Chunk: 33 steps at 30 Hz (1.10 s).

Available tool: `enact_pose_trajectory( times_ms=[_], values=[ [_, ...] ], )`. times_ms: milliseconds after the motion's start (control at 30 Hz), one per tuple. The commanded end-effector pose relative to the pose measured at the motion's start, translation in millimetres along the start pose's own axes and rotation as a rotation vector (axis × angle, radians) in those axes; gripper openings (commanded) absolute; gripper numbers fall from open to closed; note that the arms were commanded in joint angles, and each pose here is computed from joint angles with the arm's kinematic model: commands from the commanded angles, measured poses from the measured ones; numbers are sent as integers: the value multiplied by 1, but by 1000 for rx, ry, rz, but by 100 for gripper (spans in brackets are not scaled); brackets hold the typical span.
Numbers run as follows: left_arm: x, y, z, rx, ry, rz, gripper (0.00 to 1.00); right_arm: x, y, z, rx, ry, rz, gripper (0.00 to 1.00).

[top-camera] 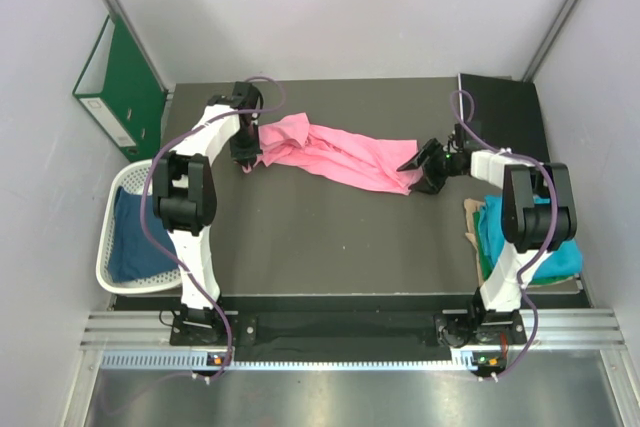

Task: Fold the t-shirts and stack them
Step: Flatten out the tshirt

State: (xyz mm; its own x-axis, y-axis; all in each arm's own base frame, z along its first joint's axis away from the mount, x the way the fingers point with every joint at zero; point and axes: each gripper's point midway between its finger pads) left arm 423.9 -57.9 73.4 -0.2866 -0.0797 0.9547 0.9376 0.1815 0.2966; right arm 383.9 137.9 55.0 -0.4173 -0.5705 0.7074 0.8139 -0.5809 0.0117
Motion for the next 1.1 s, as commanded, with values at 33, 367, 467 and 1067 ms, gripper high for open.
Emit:
enact_pose_trajectory(
  times_ms=[33,367,467,1067],
  values=[
    [9,9,2,-6,-3,-47,0,-7,9,5,20,32,-25,62],
    [9,5,5,-6,8,-44,0,-7,9,22,37,76,-12,61],
    [7,4,4,-4,7,-41,0,-4,6,25,38,82,-6,61],
    [1,-1,4,-8,7,-20,0,-3,6,45,74,109,25,61]
  ],
)
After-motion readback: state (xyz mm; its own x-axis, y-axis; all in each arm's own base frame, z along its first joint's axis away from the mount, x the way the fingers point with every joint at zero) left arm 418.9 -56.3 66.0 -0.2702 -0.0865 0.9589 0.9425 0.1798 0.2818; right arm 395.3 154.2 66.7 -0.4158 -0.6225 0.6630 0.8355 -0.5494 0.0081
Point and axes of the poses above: each gripper's point midway between its finger pads, its own x axis back along the fingers, its own z axis along the line the jaws close on, y = z × x, and after that the axes turned 3 degrees about x, right-handed
